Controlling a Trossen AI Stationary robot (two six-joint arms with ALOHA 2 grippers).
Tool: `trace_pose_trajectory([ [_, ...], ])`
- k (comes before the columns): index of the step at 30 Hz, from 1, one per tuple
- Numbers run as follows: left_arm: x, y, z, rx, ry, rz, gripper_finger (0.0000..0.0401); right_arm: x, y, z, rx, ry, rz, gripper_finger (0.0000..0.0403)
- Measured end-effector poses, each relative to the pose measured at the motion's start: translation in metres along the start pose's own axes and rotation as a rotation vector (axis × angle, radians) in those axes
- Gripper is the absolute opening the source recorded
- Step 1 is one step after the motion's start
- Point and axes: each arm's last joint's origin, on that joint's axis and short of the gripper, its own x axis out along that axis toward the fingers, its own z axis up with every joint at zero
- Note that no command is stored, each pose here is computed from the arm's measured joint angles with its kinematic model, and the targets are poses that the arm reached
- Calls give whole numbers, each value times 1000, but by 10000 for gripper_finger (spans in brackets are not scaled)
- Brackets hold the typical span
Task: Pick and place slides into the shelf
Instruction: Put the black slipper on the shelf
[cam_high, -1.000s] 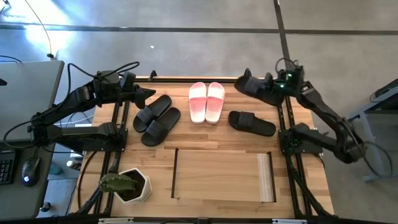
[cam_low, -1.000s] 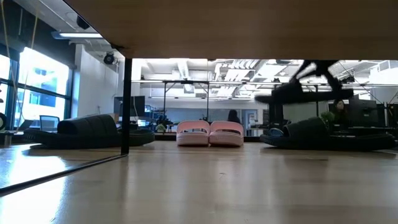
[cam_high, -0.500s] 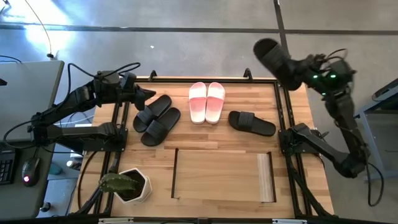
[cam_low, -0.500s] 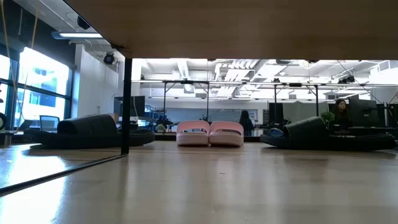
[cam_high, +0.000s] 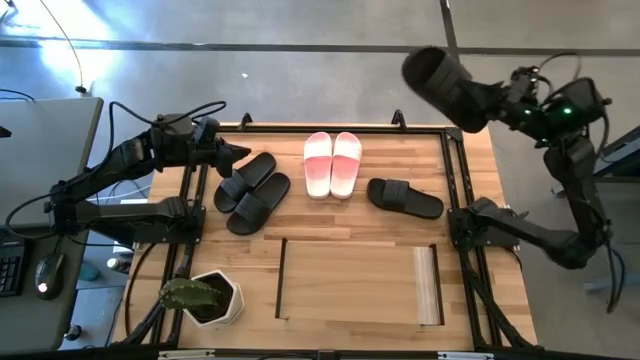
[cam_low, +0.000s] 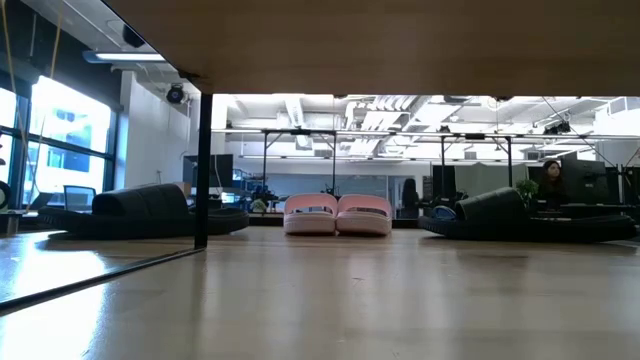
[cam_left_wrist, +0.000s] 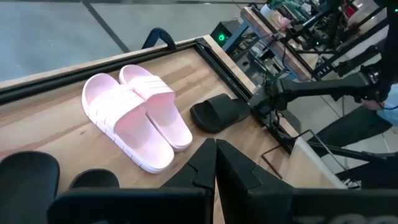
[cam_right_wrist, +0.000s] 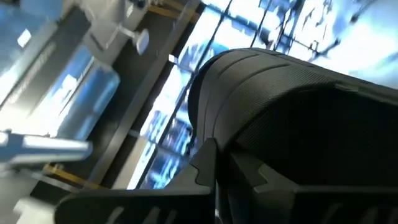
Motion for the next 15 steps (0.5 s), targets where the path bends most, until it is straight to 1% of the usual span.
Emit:
trace_pose_trajectory([
  [5,0,1,-1,-26,14,10,1,17,-5,-11,42,109,0,0],
  [9,0,2,-3,-27,29,21,1,29,-4,-27,74,170,-20,0],
  [12,0,2,-3,-27,31,23,1,41,-2,-43,93,219,-42,0],
  [15,0,2,-3,-27,32,23,1,53,0,-68,101,290,-77,0],
])
